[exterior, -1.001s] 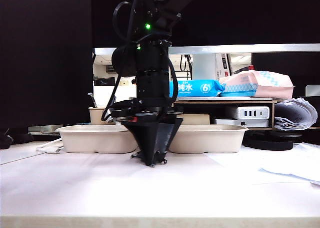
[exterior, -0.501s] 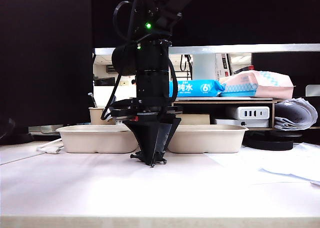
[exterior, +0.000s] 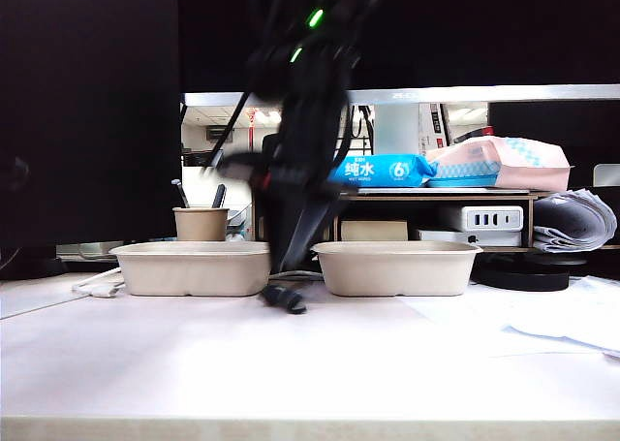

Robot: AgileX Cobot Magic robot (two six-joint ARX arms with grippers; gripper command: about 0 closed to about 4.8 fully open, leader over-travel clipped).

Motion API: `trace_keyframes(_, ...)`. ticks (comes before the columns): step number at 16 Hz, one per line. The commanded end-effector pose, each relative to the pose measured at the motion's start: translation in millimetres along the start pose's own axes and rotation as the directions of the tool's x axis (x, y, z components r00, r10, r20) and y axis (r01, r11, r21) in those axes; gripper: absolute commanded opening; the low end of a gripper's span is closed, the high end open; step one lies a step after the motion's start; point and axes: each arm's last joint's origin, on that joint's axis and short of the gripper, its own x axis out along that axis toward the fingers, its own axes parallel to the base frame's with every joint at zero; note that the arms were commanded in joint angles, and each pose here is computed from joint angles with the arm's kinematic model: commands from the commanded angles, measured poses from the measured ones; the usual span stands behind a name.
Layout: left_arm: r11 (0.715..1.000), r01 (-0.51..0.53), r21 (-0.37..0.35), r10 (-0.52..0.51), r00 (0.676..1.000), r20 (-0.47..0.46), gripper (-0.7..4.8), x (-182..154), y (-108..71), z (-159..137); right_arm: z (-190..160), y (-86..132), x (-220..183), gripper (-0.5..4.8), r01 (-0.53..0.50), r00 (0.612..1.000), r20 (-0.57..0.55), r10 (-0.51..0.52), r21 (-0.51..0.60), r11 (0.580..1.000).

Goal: Put the dolls with similar sizes into the same paper box, while dolls with different sizes go into separate paper boxes.

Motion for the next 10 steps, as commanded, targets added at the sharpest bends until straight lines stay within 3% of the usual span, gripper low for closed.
trace_keyframes(1,1.000,-0.005,0.003,0.004,1.000,0.024,-0.05,-1.0,0.4,2.1,-0.9,-19.1,-33.2,1.04,0.013,0.995,0.101,-0.019,0.059,0.998)
trace_keyframes(3,1.000,-0.005,0.004,0.005,1.000,0.023,-0.05,-1.0,0.4,2.0,-2.3,-23.6,-41.7,1.10,-0.038,0.991,0.129,0.029,0.064,0.997)
trace_keyframes(6,1.000,-0.003,0.004,0.003,1.000,0.023,-0.05,-0.9,0.3,2.0,-3.8,-18.0,-32.1,2.04,-0.049,0.995,0.084,0.046,0.041,0.998)
trace_keyframes(8,1.000,-0.002,0.003,0.002,1.000,0.012,-0.05,-0.2,0.4,1.3,-1.5,-13.1,-22.9,2.03,-0.050,0.996,0.070,0.049,0.017,0.999)
trace_keyframes(10,1.000,-0.005,-0.006,0.004,0.998,-0.063,-0.05,4.1,1.0,-4.1,0.2,-10.7,-12.5,2.03,-0.054,0.997,0.054,0.053,0.011,0.998)
